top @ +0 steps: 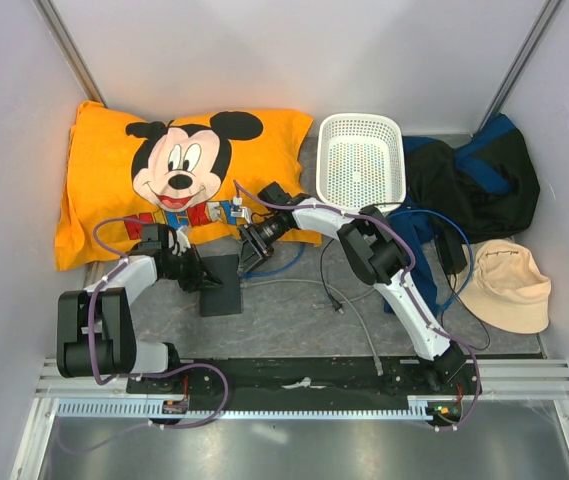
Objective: Pull the plug from the switch port
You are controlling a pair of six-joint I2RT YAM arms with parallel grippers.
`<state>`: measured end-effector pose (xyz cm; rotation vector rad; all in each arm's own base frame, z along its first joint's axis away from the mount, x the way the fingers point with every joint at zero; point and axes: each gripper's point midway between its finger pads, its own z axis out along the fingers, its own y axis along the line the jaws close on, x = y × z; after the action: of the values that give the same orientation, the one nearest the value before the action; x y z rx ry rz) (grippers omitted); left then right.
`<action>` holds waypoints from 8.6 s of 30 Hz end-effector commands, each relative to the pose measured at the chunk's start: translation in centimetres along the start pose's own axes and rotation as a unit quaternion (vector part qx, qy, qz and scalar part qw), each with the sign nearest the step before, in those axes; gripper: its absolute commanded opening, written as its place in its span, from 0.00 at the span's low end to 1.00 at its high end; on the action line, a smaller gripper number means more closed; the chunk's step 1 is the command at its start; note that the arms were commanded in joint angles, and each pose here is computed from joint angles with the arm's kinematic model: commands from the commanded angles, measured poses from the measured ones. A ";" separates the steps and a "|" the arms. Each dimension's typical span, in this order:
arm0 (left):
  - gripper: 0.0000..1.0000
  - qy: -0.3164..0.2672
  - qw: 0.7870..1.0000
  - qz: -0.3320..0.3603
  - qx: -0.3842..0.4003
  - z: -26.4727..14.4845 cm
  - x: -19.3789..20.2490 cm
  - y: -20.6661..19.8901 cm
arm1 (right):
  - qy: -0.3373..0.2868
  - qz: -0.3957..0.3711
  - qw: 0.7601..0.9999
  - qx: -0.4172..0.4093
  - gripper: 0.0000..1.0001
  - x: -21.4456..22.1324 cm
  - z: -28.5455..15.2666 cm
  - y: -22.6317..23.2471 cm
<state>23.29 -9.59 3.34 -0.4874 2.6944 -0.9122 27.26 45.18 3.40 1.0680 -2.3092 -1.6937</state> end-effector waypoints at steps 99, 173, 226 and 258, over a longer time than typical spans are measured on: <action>0.02 0.037 0.990 -0.045 -0.129 2.0 0.8 5.7 | 0.062 0.085 0.986 0.131 0.00 8.1 -5.0 -11.4; 0.02 -0.080 0.992 0.053 -0.079 -0.2 -2.7 2.8 | -0.241 -0.083 0.757 0.601 0.00 -0.4 -39.5 1.8; 0.02 -0.098 0.994 0.024 -0.042 -1.9 -1.3 1.3 | -0.030 -0.072 0.991 0.107 0.66 0.8 -3.3 3.6; 0.02 -0.072 0.990 -0.045 -0.113 -0.9 -0.8 5.0 | 0.026 0.057 0.998 0.031 0.57 5.1 2.8 -2.7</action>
<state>24.70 -6.85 3.58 -0.6163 2.5885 -0.7290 24.03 44.65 3.20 0.9966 -2.2876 -1.6765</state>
